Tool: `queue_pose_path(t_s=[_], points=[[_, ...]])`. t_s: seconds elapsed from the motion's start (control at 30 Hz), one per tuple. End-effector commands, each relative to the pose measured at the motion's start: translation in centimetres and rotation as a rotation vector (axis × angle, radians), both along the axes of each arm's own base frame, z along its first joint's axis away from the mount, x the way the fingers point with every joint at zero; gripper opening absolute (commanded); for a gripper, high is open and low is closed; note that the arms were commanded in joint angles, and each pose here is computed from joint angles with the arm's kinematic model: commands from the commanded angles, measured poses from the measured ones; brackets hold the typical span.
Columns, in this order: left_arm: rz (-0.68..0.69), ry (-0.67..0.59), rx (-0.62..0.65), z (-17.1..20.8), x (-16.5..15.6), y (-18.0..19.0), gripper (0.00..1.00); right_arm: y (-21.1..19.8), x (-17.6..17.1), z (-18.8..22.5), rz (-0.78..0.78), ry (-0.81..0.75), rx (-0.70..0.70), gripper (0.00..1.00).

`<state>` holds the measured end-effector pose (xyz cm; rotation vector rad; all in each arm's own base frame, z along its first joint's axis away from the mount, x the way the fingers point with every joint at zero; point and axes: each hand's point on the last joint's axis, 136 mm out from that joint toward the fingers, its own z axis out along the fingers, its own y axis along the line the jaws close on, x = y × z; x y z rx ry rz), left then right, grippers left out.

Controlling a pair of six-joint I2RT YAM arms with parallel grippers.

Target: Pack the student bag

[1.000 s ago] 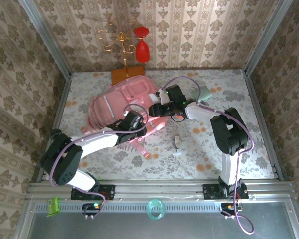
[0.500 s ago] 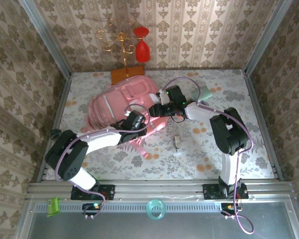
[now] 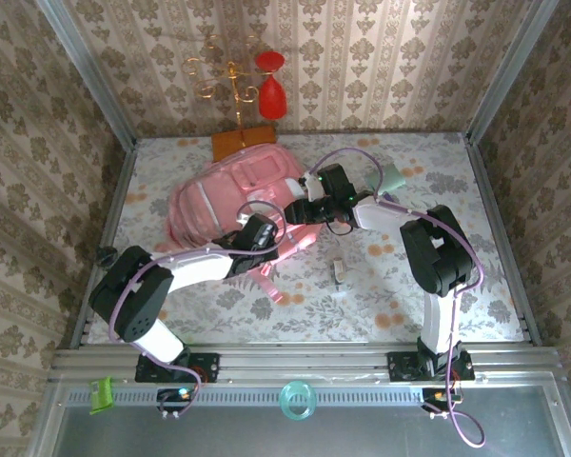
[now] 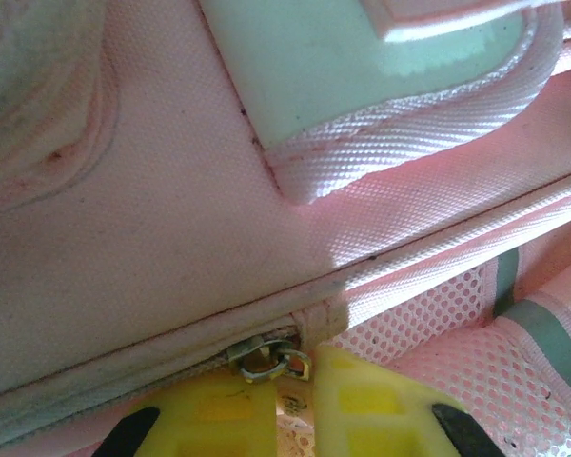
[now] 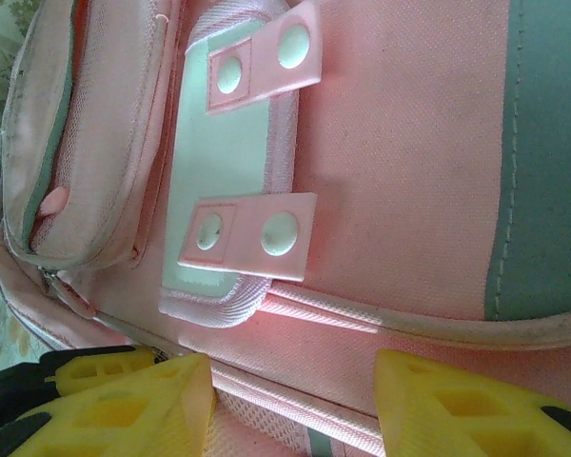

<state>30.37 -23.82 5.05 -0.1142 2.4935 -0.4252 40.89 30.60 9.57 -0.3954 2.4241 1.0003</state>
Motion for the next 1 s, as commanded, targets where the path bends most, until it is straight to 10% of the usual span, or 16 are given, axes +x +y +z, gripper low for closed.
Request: queue_pose_path(t_s=[0.0, 0.6, 0.97], points=[[0.026, -0.042, -0.021, 1.0, 0.3, 0.5, 0.00, -0.3, -0.7, -0.6, 0.005, 0.012, -0.019, 0.49], [-0.074, -0.008, -0.040, 1.8, -1.3, 2.0, 0.00, -0.6, -3.9, 1.7, -0.034, -0.057, -0.100, 0.58], [-0.160, -0.031, -0.041, 2.0, -1.5, 0.4, 0.00, -0.9, -3.1, -0.3, -0.421, 0.216, 0.036, 0.60]])
